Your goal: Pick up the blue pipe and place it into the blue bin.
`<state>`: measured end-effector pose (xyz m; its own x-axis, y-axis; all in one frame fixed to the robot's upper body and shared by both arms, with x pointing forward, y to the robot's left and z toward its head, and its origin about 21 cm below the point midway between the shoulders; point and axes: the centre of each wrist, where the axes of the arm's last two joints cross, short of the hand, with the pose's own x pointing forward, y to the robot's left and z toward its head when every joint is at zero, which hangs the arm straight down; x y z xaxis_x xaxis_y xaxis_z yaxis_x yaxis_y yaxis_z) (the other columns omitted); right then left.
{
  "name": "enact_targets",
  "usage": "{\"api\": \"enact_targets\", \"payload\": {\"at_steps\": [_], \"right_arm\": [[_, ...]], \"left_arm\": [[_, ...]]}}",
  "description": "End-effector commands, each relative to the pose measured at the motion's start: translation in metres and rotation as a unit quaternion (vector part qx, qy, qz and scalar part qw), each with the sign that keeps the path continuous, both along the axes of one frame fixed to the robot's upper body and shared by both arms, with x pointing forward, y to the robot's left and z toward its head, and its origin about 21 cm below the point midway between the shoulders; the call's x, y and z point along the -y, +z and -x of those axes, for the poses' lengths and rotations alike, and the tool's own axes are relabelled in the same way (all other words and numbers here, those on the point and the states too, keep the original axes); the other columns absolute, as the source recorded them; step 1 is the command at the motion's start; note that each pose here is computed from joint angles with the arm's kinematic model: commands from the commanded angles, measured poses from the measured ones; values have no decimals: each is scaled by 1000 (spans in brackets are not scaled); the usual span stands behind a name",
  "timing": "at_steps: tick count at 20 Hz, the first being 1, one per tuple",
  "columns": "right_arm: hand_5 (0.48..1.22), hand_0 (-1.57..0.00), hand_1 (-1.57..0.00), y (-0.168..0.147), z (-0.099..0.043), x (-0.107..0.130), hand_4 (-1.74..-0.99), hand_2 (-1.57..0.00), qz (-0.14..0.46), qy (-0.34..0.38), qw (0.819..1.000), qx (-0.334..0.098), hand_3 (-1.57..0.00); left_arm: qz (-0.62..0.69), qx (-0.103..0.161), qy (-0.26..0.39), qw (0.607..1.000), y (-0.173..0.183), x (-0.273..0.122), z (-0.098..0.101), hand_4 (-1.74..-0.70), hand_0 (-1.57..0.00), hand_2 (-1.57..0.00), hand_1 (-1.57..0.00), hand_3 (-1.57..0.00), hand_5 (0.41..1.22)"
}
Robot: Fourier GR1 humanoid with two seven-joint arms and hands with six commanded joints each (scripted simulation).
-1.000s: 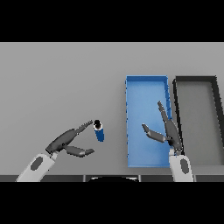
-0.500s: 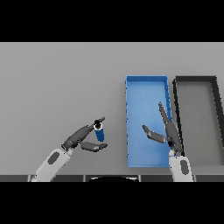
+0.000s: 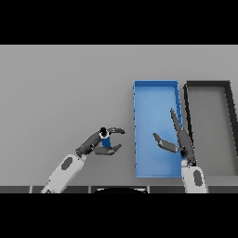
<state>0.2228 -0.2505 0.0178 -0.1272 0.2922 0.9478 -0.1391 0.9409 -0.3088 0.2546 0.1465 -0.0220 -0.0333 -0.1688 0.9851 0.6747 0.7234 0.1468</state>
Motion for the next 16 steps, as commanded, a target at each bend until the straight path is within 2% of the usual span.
{"api": "enact_targets", "payload": {"at_steps": [1, 2, 4, 7, 11, 13, 16], "right_arm": [[560, 1, 1, 0, 0, -1, -1192, 1, 4, -2, 1000, -5, 1], [561, 1, 1, -2, 1, -3, -1191, 1, 5, -3, 1000, -5, 1], [562, 1, 1, 2, 2, -2, -1184, 1, 5, 3, 1000, -3, 1], [561, 1, 1, -3, 0, -1, -1178, 1, 11, -4, 1000, -6, 1], [558, 1, 1, -3, -2, 1, -1174, 1, 11, -4, 1000, -8, 1], [556, 1, 1, -5, -1, 0, -1166, 1, 13, -5, 1000, -12, 1], [550, 1, 1, -4, -1, -1, -1154, 1, 13, -5, 1000, -12, 1]], "left_arm": [[11, -7, -3, 1000, -1, 2, 1, -1301, -179, -578, -411, -590, 784], [21, -9, 1, 1000, -4, 4, 4, -1383, -418, -777, -642, -777, 872], [20, -2, -1, 1000, -4, 8, 5, -1505, -833, -1063, -976, -1015, 997], [32, 4, -10, 999, -6, 14, 13, -1617, -1193, -1311, -1266, -1258, 1106], [20, 31, -10, 999, -5, 18, 17, -1525, -1416, -1464, -1446, -1443, 1174], [31, 45, -12, 998, -1, 20, 19, -1502, -1472, -1503, -1491, -1489, 1191], [86, 85, -19, 992, 19, 31, 17, -1485, -1520, -1536, -1530, -1529, 1206]]}}
